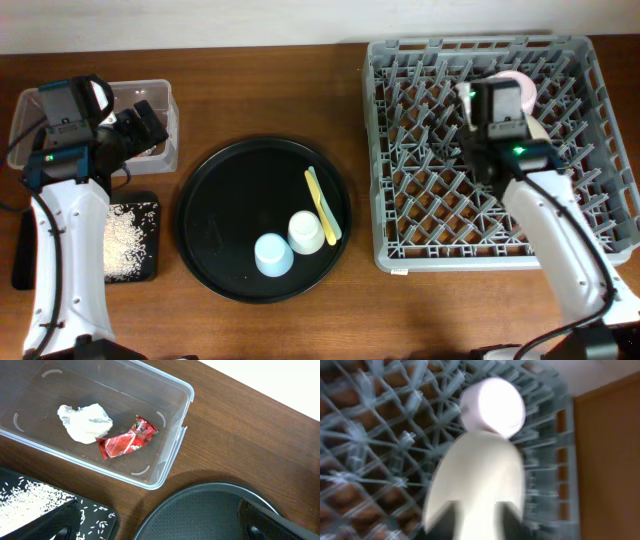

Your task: Sort waste into correct bins and load items into the dishwasher rack

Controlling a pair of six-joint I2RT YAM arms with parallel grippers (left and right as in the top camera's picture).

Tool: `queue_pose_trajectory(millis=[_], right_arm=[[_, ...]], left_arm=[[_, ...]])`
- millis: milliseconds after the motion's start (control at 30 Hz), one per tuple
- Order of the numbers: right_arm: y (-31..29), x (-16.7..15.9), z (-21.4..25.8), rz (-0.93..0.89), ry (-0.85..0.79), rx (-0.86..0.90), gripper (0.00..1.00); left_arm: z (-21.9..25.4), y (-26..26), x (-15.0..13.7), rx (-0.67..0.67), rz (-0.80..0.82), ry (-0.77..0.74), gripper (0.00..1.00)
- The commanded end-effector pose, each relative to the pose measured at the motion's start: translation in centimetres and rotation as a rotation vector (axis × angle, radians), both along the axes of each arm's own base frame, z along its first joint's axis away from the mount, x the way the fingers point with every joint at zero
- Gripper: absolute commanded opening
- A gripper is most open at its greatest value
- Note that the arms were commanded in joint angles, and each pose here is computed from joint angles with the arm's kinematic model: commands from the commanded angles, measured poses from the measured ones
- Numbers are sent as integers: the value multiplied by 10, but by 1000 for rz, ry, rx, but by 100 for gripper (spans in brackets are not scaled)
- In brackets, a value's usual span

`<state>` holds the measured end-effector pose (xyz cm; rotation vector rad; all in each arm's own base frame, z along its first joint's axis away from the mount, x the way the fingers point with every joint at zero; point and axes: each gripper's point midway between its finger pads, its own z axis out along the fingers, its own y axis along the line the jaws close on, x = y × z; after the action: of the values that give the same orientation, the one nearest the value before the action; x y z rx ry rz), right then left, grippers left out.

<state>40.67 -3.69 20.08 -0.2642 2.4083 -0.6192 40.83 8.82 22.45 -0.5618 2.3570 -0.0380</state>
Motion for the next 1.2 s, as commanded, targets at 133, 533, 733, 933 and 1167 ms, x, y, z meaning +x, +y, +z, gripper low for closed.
queue_pose_trajectory(millis=[133,533,733,933,1167], right_arm=[[-28,-10,-19,-238,-18,638,4],[-12,-8,-95,-237,225,728,4],[-42,-18,-7,-270,62,569,4],[-70,-44,-79,-453,225,435,4],[-77,-43,-83,-474,240,398,4]], left_arm=[[8,2,2,5,3,-19,99],[8,2,2,5,3,-19,99],[8,2,2,5,3,-19,99],[8,2,2,5,3,-19,99],[8,2,2,5,3,-19,99]])
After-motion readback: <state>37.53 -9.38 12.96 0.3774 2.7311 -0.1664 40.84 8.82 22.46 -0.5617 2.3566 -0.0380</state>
